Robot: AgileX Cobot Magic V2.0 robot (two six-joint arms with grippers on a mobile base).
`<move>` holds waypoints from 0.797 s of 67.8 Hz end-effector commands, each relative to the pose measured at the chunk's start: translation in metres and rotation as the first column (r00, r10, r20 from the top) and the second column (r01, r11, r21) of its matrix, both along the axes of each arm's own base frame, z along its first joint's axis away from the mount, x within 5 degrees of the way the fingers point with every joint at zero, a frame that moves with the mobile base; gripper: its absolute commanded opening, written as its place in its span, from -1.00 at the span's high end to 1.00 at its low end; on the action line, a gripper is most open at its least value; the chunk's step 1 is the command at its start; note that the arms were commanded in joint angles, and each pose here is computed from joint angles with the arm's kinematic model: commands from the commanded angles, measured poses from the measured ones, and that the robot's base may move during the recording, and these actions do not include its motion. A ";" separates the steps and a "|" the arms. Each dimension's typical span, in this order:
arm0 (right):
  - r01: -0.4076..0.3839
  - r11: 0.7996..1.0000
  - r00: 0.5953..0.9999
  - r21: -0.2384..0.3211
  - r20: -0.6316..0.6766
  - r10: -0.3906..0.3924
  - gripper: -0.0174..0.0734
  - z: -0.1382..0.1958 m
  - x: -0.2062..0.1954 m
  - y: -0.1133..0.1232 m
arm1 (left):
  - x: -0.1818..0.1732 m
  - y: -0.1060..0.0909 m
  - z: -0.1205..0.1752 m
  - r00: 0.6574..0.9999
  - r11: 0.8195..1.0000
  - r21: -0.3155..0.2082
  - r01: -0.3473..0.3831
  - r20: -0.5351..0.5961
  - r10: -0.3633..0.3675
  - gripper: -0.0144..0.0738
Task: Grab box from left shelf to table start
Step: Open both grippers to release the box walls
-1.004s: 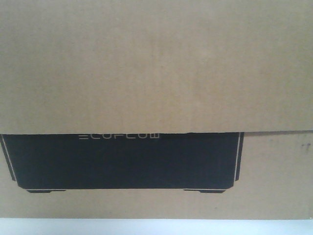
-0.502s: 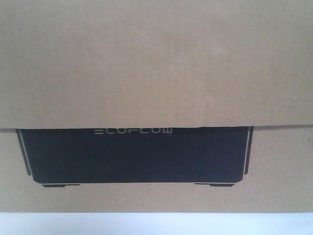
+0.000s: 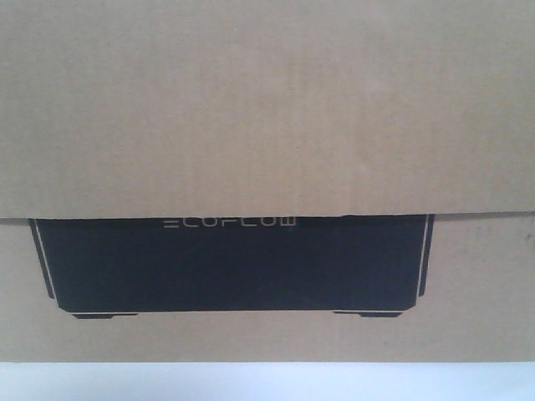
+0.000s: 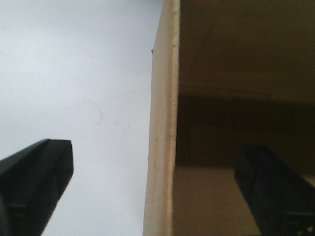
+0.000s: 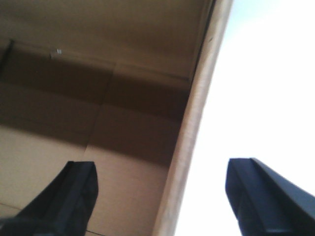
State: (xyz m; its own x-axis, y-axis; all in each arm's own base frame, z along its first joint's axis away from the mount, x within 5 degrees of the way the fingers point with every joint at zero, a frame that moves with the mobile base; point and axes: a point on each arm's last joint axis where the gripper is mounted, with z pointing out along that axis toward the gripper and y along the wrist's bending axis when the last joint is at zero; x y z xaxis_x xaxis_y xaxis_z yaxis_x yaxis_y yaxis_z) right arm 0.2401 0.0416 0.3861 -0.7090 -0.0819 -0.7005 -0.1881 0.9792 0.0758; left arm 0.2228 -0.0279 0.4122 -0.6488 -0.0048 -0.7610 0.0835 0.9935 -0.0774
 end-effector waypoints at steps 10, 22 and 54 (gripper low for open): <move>0.010 1.000 0.972 -0.009 0.236 -0.008 -0.65 0.045 -0.047 -0.010 | -0.064 0.010 0.028 0.969 0.998 0.067 0.014 0.245 -0.030 -0.56; 0.016 1.000 0.967 -0.014 0.256 -0.012 -0.08 0.020 -0.082 -0.015 | -0.115 0.017 0.003 0.934 0.997 0.075 -0.001 0.357 -0.026 -0.15; 0.041 0.999 0.822 0.020 0.567 -0.045 0.49 -0.085 -0.177 -0.031 | -0.188 0.026 -0.091 0.862 0.999 0.050 -0.008 0.507 -0.018 0.90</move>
